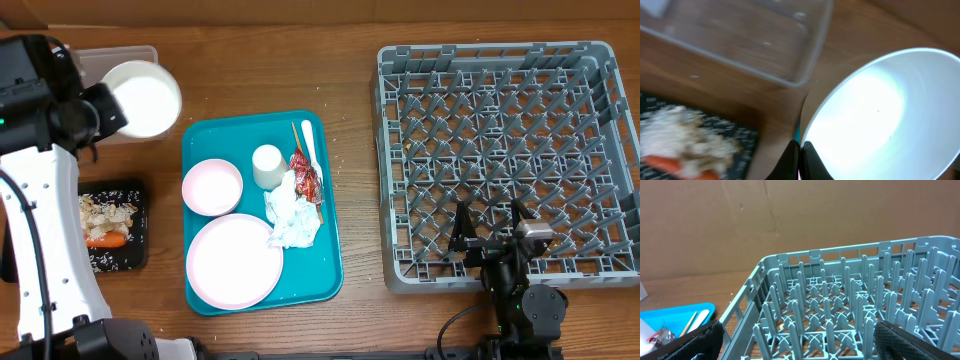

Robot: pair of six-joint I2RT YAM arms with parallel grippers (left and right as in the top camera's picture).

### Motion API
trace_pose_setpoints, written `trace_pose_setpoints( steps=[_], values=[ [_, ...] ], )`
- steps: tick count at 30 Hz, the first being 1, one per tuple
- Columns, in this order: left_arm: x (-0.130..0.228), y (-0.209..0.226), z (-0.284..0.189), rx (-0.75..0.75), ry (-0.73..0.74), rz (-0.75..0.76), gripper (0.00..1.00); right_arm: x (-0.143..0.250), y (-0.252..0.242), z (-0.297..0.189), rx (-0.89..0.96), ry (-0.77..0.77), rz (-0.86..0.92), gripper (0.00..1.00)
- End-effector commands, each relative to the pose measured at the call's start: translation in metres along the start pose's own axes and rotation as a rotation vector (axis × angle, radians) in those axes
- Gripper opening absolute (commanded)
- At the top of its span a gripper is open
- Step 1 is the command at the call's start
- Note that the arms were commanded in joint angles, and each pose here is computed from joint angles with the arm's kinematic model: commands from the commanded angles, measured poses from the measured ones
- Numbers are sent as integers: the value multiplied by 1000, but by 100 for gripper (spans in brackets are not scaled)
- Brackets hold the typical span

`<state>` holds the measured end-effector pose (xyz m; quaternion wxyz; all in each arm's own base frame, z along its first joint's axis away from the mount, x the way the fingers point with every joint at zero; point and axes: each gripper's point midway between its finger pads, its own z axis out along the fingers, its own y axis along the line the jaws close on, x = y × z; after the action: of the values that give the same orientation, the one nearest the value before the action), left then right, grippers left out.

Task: Sort waste into correct bins and load items into the dishwasher rack
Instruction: 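Tip the white bowl further over the black tray and shake out remaining rice, then lower the emptied white bowl onto the teal tray and open the left gripper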

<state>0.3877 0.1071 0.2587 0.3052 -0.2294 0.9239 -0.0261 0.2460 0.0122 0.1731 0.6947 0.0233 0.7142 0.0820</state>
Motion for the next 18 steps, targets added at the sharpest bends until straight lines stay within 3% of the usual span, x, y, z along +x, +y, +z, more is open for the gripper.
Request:
trace_pose_setpoints(
  steps=[1,7,18],
  values=[
    [2,-52,5,199,31,-54,4,2,-2,0,7,-5,-7,100],
    [6,-108,43,267,39,50,4,2,-2,0,7,-5,-7,100],
    [39,-127,138,151,144,51,4,2,-2,0,7,-5,-7,100]
  ],
)
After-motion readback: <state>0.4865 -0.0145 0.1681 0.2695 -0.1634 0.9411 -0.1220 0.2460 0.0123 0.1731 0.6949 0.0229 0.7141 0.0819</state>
